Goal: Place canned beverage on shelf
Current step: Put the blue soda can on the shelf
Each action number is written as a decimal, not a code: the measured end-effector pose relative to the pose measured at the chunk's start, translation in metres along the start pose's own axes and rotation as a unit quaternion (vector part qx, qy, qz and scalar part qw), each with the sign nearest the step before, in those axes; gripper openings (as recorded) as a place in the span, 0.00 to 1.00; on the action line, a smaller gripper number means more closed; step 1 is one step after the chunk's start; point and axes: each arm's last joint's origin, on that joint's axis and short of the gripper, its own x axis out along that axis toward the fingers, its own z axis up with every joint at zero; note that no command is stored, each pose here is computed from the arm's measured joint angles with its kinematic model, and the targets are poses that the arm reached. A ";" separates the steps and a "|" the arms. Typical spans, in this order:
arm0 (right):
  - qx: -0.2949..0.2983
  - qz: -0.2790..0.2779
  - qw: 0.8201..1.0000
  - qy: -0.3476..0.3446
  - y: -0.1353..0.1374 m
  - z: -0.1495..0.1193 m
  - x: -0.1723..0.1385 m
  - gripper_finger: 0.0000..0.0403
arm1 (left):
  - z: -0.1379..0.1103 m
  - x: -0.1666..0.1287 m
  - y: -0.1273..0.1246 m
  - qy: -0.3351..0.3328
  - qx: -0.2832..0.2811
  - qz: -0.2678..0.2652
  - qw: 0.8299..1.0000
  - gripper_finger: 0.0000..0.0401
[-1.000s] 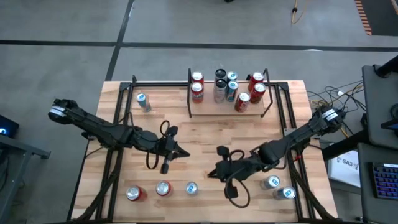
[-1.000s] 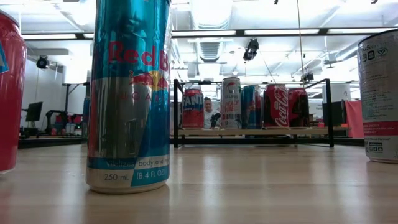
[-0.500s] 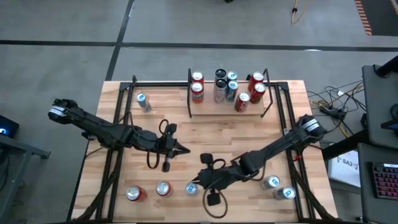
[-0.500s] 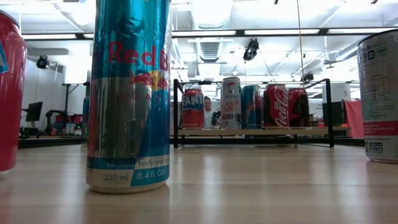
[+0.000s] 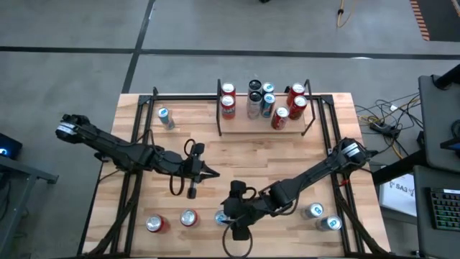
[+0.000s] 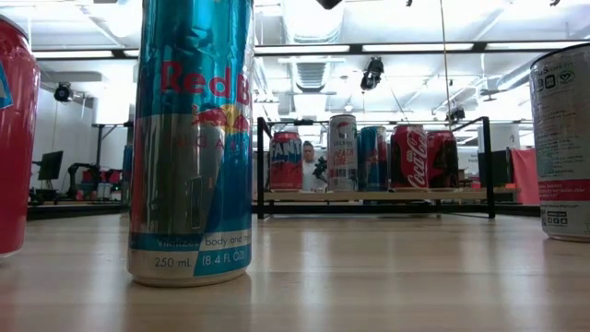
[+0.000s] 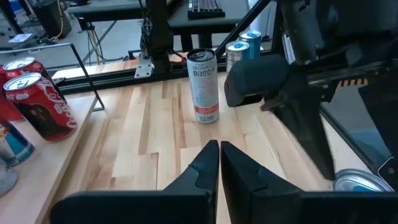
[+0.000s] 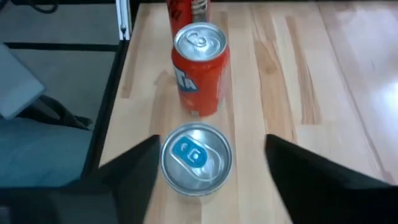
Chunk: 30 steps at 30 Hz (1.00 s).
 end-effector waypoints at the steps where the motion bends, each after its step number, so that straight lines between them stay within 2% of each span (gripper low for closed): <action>1: 0.000 -0.001 1.000 0.002 0.000 -0.001 0.002 0.76 | 0.000 0.000 0.000 0.000 0.001 0.000 1.000 0.00; 4: -0.004 -0.002 1.000 0.015 0.000 -0.006 0.008 0.87 | 0.001 0.000 0.000 -0.005 0.004 0.000 1.000 0.00; 6: -0.006 -0.003 1.000 0.024 0.001 -0.010 0.014 0.92 | 0.001 0.000 0.000 -0.007 0.006 0.000 1.000 0.00; 12: -0.013 -0.012 0.999 0.049 0.001 -0.024 0.033 0.93 | 0.002 0.000 0.000 -0.012 0.013 0.001 1.000 0.00; 18: -0.008 -0.005 0.998 0.055 -0.004 -0.024 0.039 0.92 | 0.003 0.000 0.000 -0.016 0.013 0.001 1.000 0.00; 24: -0.006 -0.006 0.998 0.056 -0.006 -0.024 0.040 0.81 | 0.004 0.000 0.000 -0.019 0.014 0.001 1.000 0.00; 30: -0.008 -0.006 0.998 0.056 -0.010 -0.022 0.041 0.59 | 0.004 0.000 0.000 -0.019 0.014 0.002 1.000 0.00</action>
